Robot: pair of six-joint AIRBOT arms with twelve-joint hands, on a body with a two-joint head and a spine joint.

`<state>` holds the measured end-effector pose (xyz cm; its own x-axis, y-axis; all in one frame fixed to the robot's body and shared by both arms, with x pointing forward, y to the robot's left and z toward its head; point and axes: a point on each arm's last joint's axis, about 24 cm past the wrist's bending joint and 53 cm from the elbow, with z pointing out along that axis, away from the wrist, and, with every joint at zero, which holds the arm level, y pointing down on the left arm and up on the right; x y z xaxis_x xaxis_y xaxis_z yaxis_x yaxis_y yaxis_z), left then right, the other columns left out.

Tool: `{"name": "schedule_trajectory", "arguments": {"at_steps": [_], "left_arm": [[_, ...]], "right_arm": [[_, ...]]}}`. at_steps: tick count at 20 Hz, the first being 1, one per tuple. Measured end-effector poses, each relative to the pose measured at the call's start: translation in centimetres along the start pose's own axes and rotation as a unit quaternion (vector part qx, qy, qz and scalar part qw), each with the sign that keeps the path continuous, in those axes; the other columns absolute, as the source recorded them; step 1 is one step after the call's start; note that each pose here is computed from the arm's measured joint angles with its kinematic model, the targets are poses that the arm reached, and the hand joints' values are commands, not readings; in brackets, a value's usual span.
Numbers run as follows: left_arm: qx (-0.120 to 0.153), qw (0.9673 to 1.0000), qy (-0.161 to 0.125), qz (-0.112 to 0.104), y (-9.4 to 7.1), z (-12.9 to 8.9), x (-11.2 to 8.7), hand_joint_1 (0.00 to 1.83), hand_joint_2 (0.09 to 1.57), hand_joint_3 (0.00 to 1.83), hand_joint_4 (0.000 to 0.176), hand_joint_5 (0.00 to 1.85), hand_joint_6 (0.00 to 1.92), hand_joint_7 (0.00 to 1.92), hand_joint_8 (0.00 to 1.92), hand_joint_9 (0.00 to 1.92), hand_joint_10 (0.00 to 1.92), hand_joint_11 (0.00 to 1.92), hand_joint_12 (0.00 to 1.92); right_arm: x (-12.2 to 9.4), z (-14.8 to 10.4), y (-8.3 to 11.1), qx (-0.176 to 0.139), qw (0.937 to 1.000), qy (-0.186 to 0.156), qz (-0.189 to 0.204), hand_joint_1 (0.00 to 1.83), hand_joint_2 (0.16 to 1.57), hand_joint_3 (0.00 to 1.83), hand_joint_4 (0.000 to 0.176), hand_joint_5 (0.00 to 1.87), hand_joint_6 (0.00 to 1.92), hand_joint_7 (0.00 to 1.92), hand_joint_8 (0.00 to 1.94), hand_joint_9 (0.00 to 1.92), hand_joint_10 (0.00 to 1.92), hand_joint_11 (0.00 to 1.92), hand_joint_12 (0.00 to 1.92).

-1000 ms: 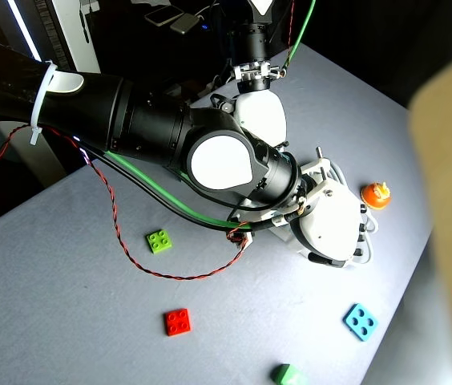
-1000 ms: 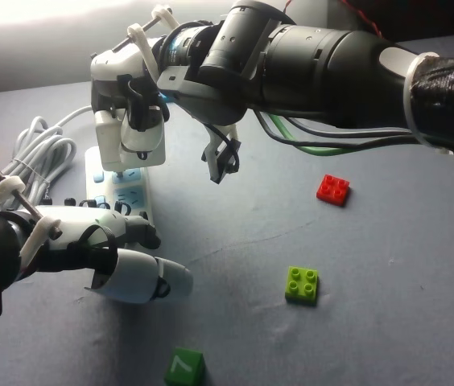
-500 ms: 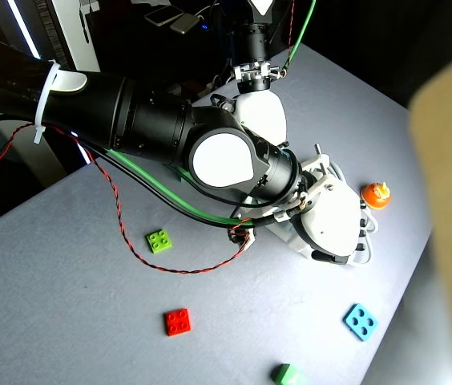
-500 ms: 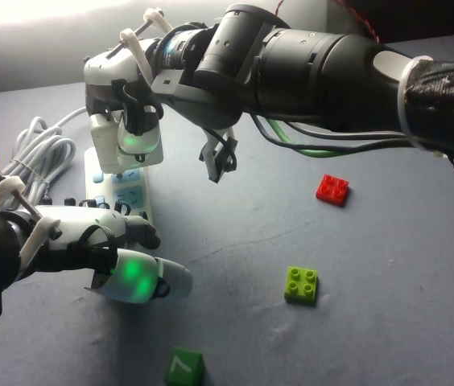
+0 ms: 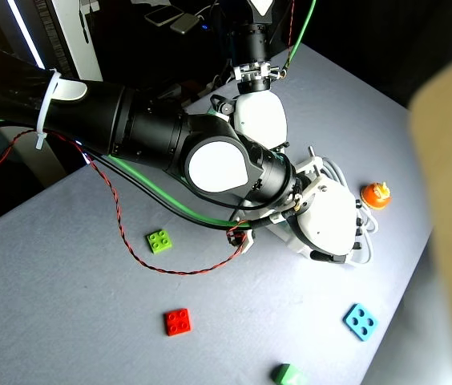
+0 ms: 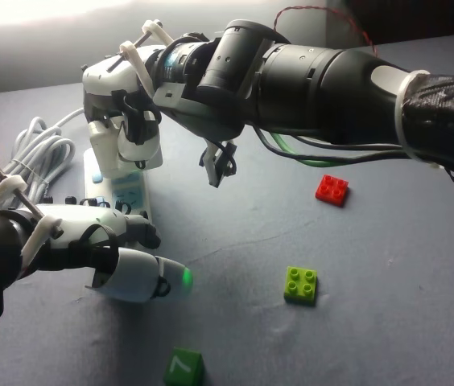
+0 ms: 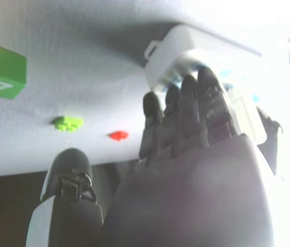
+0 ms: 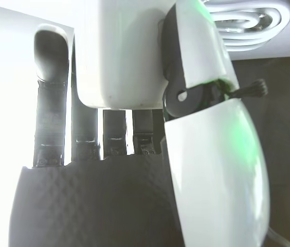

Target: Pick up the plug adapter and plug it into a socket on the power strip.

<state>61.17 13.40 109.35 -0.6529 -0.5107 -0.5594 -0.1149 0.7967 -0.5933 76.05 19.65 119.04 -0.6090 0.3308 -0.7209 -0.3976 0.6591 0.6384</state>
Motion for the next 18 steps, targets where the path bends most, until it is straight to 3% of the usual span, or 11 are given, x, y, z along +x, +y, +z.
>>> {"name": "schedule_trajectory", "arguments": {"at_steps": [4,10,18], "left_arm": [[0.0,1.0,0.0,0.0,-0.02,0.02,0.0,0.0,1.24,0.0,0.0,0.1,0.0,0.1,0.0,0.08,0.0,0.0,0.22],[-0.001,1.0,-0.001,-0.001,0.07,0.06,-0.11,0.0,1.25,0.0,0.0,0.08,0.0,0.07,0.0,0.05,0.0,0.0,0.09],[-0.001,1.0,0.0,-0.002,0.08,0.06,-0.08,0.0,1.25,0.0,0.0,0.06,0.0,0.06,0.0,0.04,0.0,0.0,0.11]], "right_arm": [[0.15,0.09,-0.03,-0.003,1.0,-0.001,0.002,1.36,1.18,0.0,0.0,0.86,0.97,0.84,1.29,0.77,1.48,0.65,1.64],[0.49,0.26,0.1,-0.009,1.0,-0.001,0.001,1.36,1.17,0.0,0.0,0.85,0.98,0.86,1.26,0.78,1.48,0.66,1.62],[0.4,0.21,-0.43,-0.008,0.9998,-0.003,0.016,1.36,1.18,0.0,0.0,0.82,1.02,0.85,1.27,0.78,1.47,0.68,1.61]]}}
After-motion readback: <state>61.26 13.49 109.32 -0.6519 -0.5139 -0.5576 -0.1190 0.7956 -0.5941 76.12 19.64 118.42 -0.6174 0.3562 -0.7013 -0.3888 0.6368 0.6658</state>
